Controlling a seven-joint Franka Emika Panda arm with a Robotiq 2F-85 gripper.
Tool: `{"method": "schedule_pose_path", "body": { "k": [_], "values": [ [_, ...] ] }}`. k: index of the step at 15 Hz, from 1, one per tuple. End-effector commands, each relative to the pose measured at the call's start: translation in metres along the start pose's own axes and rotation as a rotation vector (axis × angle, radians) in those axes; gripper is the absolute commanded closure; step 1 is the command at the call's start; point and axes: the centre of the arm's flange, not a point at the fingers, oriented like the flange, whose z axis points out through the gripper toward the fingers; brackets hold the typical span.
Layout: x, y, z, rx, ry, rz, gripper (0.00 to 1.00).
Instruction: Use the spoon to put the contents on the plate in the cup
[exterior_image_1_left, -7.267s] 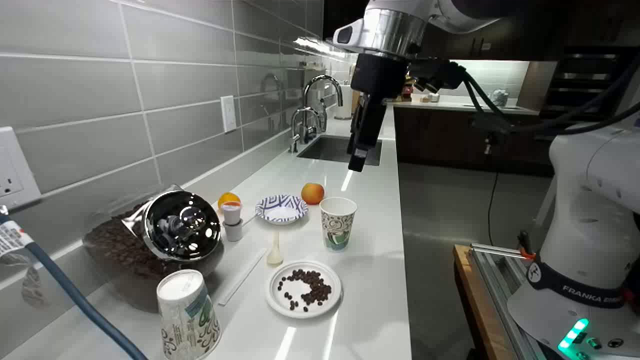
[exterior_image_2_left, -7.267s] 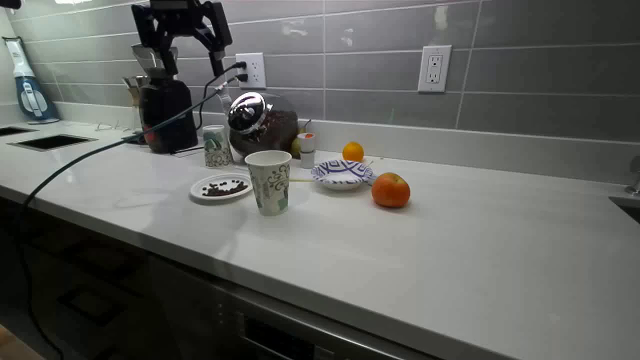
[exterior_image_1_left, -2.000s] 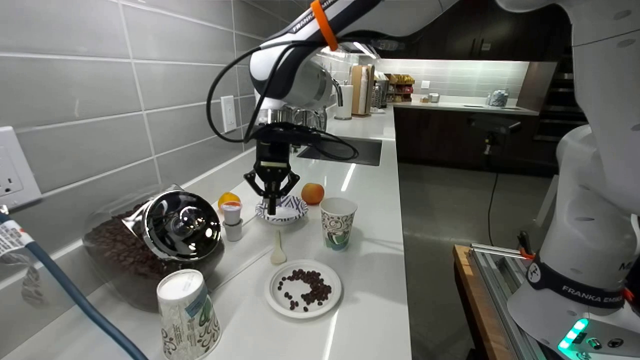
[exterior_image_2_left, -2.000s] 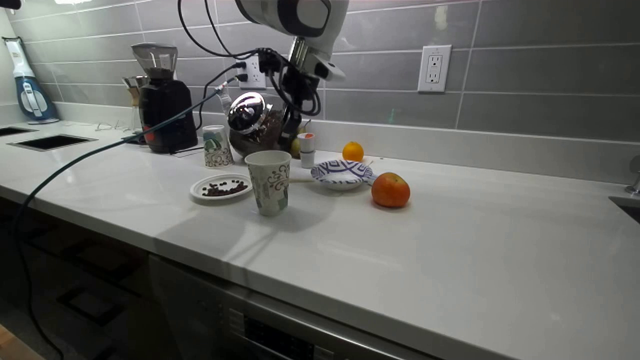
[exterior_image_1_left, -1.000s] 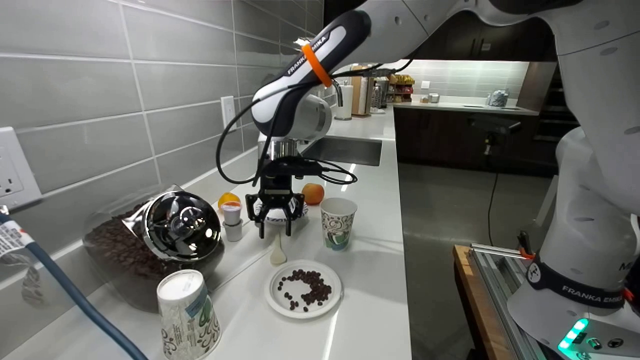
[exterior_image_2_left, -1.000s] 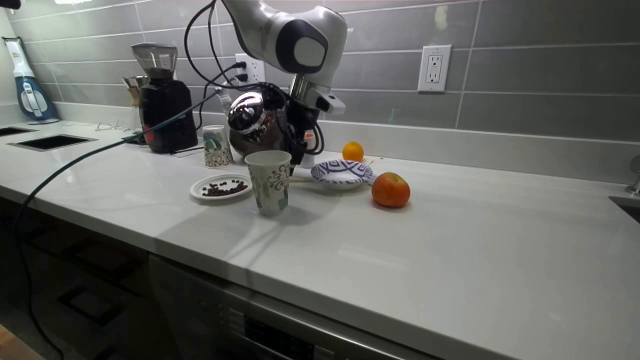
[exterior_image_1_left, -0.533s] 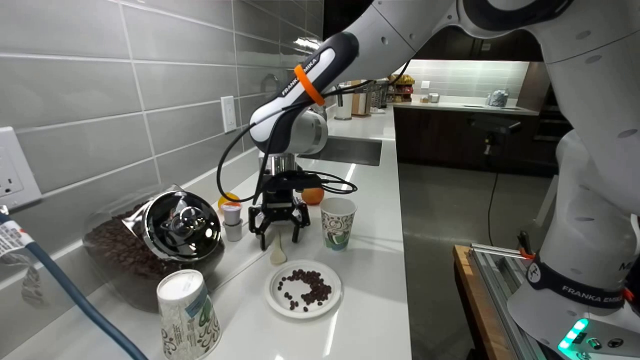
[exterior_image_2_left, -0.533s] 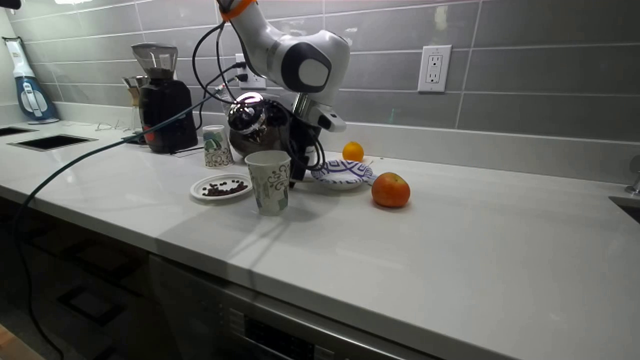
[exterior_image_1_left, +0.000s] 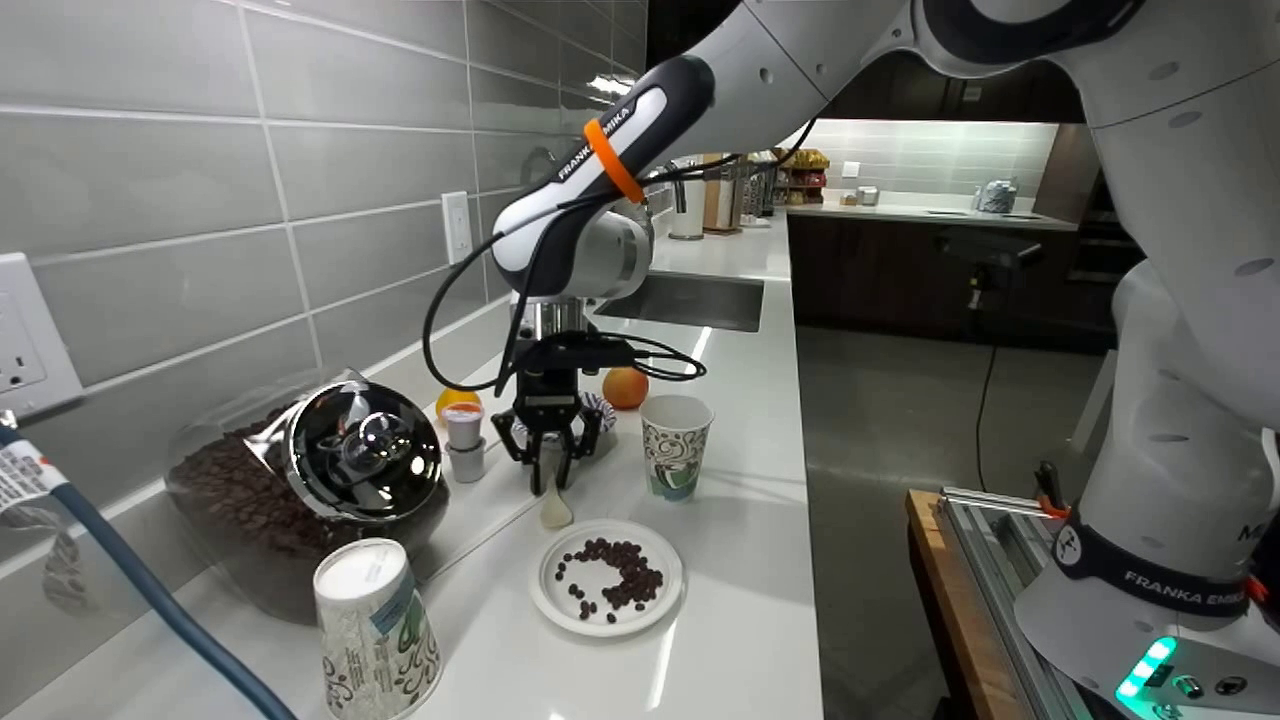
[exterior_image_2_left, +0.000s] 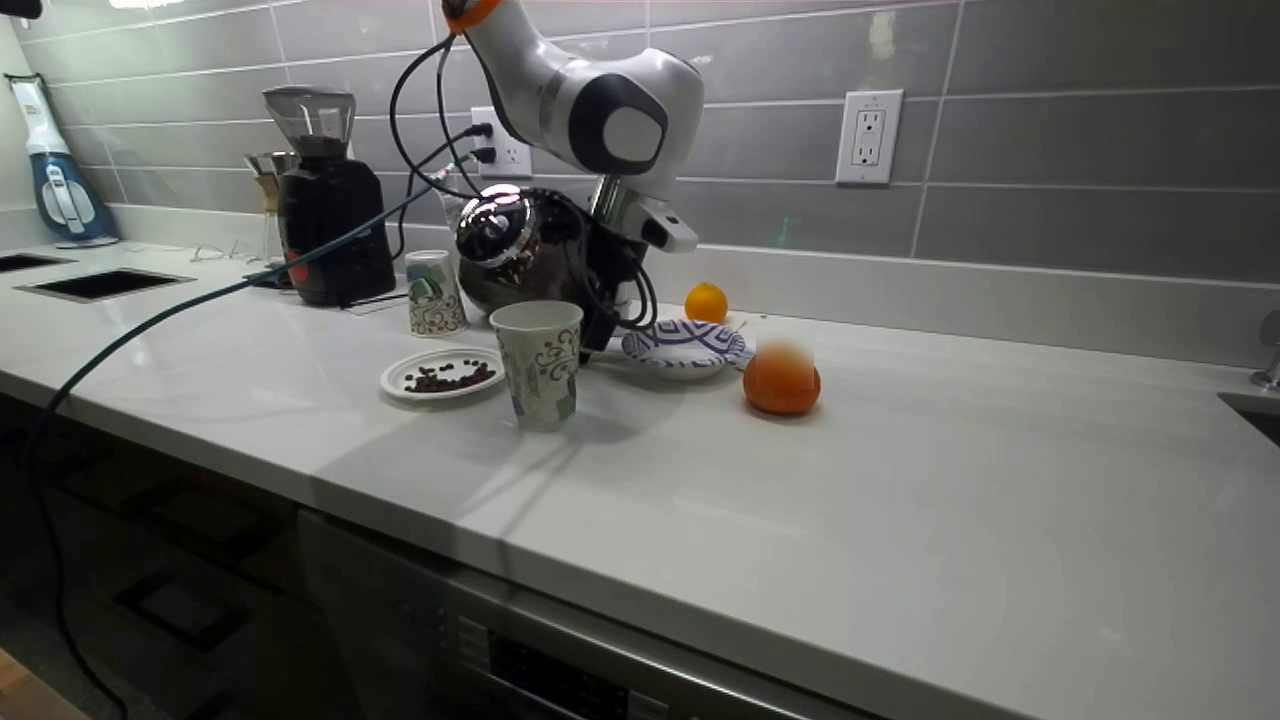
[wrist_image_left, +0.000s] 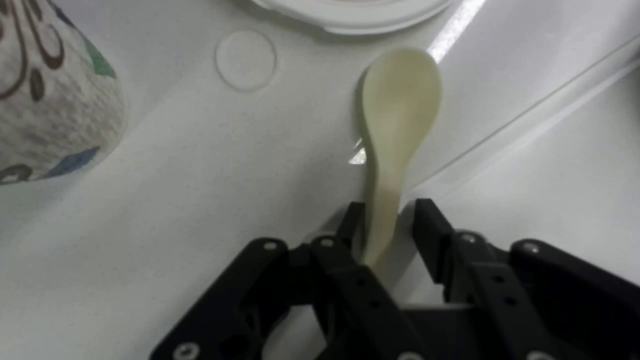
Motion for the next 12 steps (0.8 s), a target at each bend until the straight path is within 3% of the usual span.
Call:
{"method": "schedule_pose_path", "body": {
  "k": [1, 4, 12],
  "values": [
    [0.007, -0.006, 0.004, 0.0, -0.001, 0.006, 1.0],
    [0.001, -0.006, -0.006, 0.011, 0.003, -0.003, 0.97],
    [-0.061, 0.003, -0.071, 0.021, -0.013, -0.053, 0.97]
  ]
}}
